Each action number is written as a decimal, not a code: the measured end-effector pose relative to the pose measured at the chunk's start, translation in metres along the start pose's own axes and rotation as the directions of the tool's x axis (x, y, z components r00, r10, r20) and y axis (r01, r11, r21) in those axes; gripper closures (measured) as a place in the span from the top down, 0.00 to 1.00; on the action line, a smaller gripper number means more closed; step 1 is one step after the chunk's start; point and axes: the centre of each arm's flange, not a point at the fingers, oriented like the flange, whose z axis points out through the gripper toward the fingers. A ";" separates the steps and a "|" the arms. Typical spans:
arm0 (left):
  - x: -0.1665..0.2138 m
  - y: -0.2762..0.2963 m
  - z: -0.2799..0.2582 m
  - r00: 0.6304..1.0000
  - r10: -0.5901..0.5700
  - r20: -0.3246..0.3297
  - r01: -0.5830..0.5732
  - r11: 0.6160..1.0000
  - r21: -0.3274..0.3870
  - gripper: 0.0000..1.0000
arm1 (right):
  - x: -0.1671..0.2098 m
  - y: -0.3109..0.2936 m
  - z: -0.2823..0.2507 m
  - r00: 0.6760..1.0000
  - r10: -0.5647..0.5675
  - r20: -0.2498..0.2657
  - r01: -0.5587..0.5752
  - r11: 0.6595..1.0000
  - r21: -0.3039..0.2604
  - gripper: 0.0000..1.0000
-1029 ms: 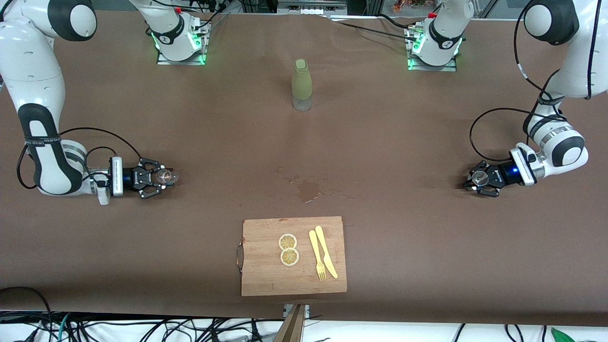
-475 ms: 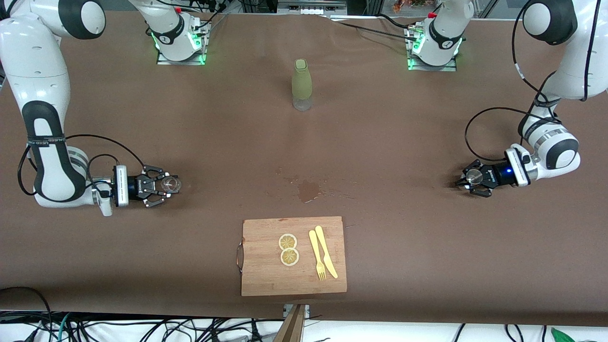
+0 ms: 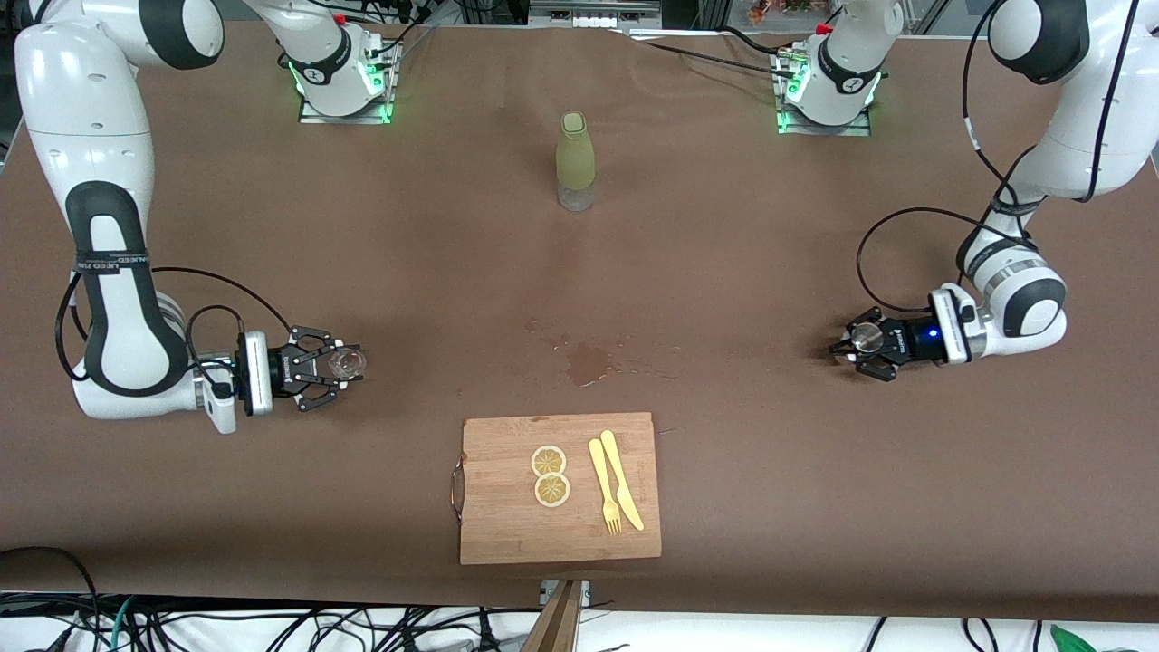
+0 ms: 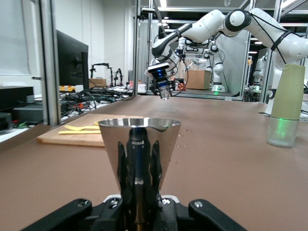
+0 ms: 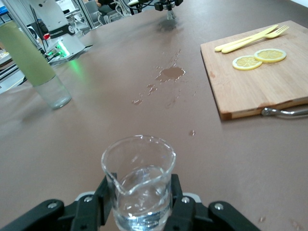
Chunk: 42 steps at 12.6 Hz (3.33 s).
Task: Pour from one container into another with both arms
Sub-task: 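Carry the glass above the jigger while the left gripper brings the jigger inward, then tilt the glass with the right gripper, pouring liquid into the jigger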
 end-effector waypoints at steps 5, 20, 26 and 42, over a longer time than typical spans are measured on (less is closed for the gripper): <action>0.012 -0.007 0.081 0.999 -0.037 0.022 0.038 0.998 -0.049 0.08 | 0.096 0.016 0.035 0.988 0.108 0.107 -0.111 0.994 0.017 0.49; 0.027 0.029 0.321 0.987 -0.114 0.109 0.117 0.993 -0.023 0.08 | 0.283 -0.009 0.216 0.840 0.381 0.386 -0.324 0.923 -0.206 0.49; 0.032 0.041 0.365 0.983 -0.132 0.126 0.132 0.991 0.006 0.08 | 0.313 -0.033 0.274 0.778 0.419 0.468 -0.302 0.903 -0.306 0.49; 0.021 0.032 0.384 0.989 -0.080 0.128 0.078 0.997 0.023 0.08 | 0.335 -0.066 0.333 0.712 0.390 0.584 -0.203 0.910 -0.361 0.49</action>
